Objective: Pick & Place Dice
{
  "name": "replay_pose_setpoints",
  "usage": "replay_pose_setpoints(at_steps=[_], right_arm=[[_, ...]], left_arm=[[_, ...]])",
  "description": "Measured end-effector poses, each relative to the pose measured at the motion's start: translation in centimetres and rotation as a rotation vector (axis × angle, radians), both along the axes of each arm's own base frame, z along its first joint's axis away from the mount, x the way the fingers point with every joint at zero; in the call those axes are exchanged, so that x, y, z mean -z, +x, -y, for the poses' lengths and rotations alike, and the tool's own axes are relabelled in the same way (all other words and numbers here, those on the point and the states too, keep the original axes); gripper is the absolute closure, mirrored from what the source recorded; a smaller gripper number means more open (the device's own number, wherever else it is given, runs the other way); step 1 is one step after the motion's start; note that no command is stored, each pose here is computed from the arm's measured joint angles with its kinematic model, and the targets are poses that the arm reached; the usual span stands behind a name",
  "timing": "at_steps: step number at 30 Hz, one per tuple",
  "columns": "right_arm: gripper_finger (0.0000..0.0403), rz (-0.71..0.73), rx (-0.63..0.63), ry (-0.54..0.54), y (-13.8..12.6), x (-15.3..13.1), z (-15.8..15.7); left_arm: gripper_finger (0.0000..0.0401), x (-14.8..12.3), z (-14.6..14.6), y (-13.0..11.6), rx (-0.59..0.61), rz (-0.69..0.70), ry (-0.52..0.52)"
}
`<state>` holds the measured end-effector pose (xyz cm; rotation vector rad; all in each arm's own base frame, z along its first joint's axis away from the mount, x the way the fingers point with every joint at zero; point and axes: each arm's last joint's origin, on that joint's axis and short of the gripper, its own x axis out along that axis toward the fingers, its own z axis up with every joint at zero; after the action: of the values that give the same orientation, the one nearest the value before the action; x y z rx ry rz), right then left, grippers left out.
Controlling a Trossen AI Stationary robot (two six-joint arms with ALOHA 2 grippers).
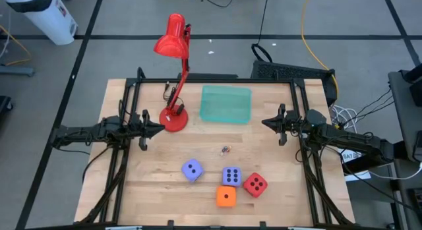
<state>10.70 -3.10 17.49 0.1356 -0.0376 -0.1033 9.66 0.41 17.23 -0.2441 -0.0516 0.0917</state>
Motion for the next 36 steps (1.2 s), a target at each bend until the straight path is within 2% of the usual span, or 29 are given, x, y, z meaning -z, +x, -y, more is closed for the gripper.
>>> replay_pose_setpoints(at_steps=[36], right_arm=[[0.0399,0.000,0.000,0.000,0.00,0.00,0.00]], left_arm=[[0.0370,-0.12,-0.04,0.00,-0.014,0.013,0.021]])
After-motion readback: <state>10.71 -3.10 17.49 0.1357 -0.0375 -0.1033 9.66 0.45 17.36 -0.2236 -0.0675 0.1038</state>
